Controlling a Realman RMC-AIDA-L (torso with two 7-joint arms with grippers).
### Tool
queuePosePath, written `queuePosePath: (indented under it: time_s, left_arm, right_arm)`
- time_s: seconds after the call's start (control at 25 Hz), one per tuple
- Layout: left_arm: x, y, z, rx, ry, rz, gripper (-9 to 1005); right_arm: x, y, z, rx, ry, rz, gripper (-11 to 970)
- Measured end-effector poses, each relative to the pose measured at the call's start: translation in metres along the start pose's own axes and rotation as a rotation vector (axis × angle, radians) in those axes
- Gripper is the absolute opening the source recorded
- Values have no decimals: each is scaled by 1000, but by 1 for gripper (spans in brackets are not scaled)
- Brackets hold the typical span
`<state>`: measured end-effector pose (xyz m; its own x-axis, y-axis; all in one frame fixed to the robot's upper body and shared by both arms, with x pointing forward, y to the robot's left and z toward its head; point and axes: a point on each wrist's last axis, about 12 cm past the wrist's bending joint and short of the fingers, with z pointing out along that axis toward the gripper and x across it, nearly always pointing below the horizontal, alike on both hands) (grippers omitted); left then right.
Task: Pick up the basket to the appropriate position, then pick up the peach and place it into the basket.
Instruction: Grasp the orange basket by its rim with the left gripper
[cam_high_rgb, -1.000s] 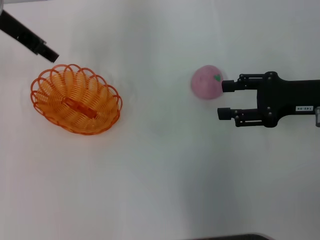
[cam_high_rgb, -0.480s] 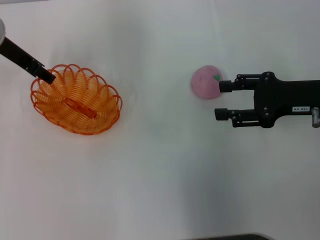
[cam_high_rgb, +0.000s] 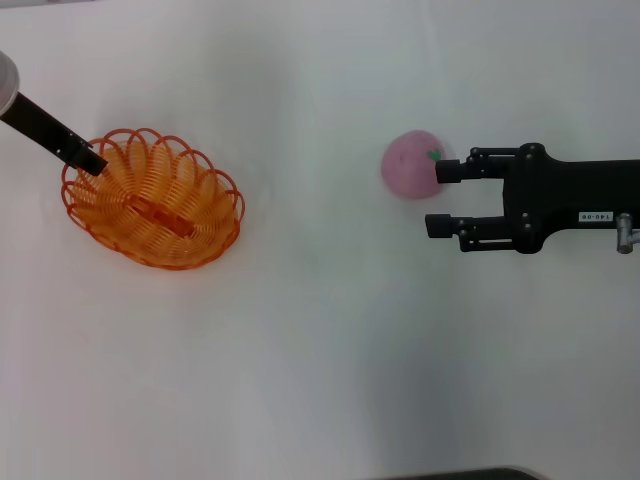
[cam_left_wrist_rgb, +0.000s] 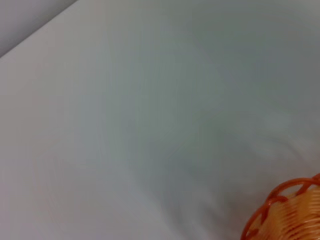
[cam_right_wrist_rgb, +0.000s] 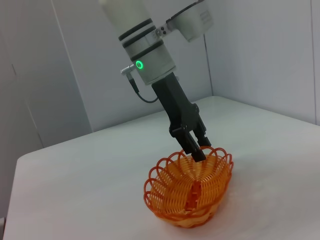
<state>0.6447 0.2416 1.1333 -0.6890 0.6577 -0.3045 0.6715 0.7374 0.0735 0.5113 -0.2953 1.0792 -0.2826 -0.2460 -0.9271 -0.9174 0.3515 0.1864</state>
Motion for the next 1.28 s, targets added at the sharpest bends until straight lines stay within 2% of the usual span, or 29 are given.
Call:
queuePosePath:
  time_s: [0.24,0.56,0.72,0.84,0.92,1.28]
  left_arm:
    - [3,-3,1,22,20,1,355]
    - [4,-6,-1,53,32,-6,153]
    - [4,-5,-7,82,19,-34,115]
    - [6,-2,-17,136,-4,-80,104]
    - [8,-1,-26,207,-30,-119,104]
    - [16,3,-42,309,-104,-230,44]
  right_arm:
    - [-1,-1,2,3,0,-1,720]
    - [-3,-1,4,-2,-3,-6,718]
    - [-4,-2,5,-4,-4,-9,717]
    - [-4,-2,6,-4,-4,-11,716]
    - [-5,-2,6,-4,-4,-13,715]
    - [-5,-2,6,3,-16,-7,713]
